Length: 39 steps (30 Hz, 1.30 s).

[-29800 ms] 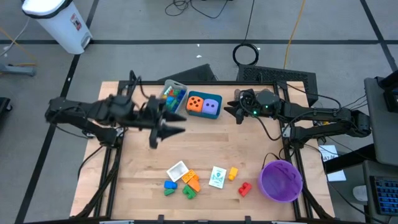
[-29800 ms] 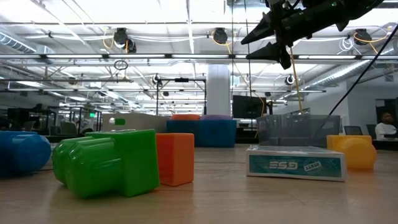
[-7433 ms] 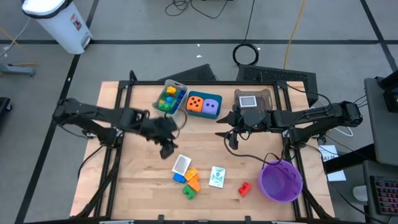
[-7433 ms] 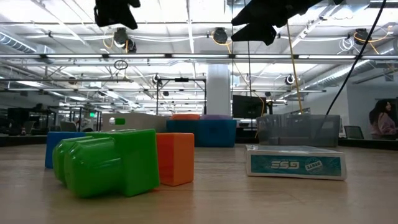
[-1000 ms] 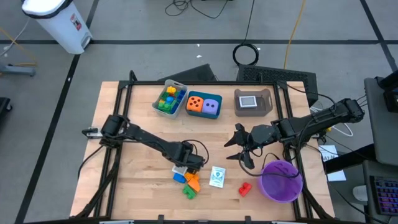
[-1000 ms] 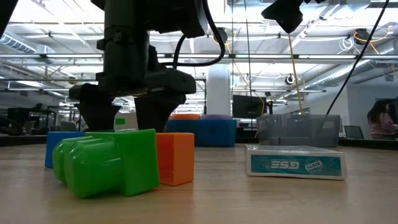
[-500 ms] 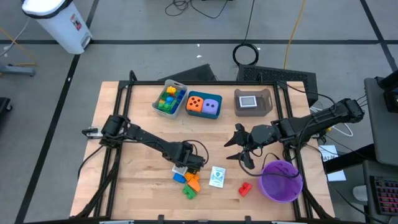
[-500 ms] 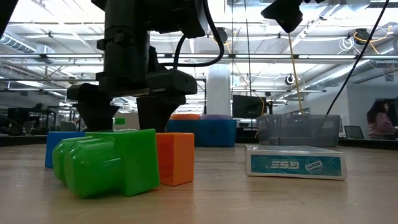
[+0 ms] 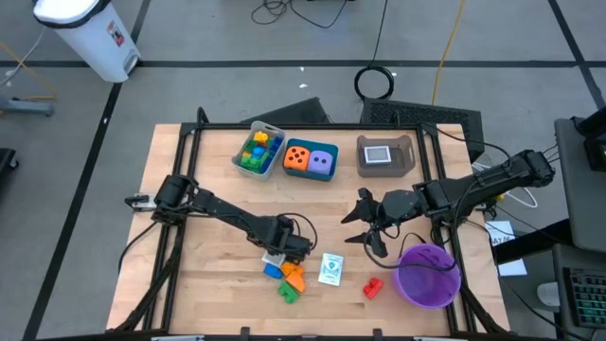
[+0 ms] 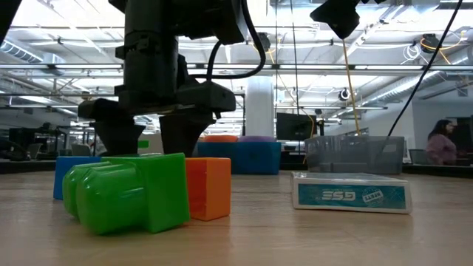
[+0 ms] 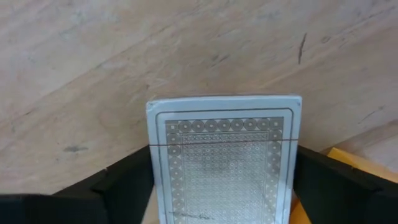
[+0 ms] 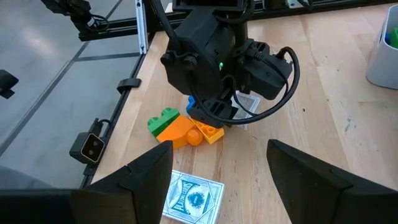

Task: Pick & Place Toys
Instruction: Put the brown deck of cards into the black bin

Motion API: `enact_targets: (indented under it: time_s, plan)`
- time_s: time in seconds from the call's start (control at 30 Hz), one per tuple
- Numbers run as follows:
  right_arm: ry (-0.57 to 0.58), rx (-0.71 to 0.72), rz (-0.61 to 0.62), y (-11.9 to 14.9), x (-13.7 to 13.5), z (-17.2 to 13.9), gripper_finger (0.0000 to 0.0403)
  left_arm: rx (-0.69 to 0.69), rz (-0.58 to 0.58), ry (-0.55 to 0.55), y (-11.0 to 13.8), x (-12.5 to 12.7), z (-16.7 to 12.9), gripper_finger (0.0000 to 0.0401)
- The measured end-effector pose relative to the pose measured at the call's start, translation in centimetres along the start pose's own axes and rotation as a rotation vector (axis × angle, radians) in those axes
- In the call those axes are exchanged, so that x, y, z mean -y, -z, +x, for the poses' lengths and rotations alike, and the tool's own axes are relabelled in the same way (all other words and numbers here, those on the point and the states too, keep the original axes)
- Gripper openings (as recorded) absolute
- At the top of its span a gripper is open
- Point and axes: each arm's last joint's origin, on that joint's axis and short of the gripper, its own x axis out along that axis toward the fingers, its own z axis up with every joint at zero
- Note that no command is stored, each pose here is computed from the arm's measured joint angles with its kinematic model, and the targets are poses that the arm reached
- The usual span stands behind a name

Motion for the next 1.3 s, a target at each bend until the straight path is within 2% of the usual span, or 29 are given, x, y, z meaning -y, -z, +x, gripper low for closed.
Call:
enact_targets:
  time_s: [0.2,0.37,0.6,0.77,0.83,0.97,1.1,1.3]
  plan:
    - [0.0,0.0,0.0,0.0,0.0,0.0,0.0251,0.001,-0.007,0.0,-0.2,0.0,0.0,0.0297]
    - [-0.004,0.014,-0.019,-0.1,0.0,0.0,0.0251,0.031,-0.034,0.007,-1.2,-0.4,-0.8,0.0303]
    - [-0.013,0.065,-0.049,-0.7,0.0,0.0,0.0251,0.17,-0.099,0.115,-3.1,-1.9,-5.6,0.0311]
    - [-0.029,0.214,-0.069,-2.1,0.0,-0.2,0.0251,0.376,-0.21,0.272,-4.7,-4.0,-11.2,0.0306]
    - [-0.003,0.291,-0.086,-2.8,0.1,-0.4,0.0251,0.475,-0.259,0.356,-5.3,-4.8,-13.4,0.031]
    - [0.146,0.433,-0.133,-4.0,0.2,-0.9,0.0251,0.668,-0.323,0.528,-6.2,-6.3,-17.7,0.0313]
    - [0.294,0.564,-0.152,-5.0,0.2,-1.5,0.0251,0.853,-0.349,0.698,-7.2,-6.8,-21.0,0.0307]
    - [0.513,0.644,-0.155,-5.6,0.1,-2.0,0.0251,1.044,-0.359,0.953,-9.3,-6.6,-24.5,0.0313]
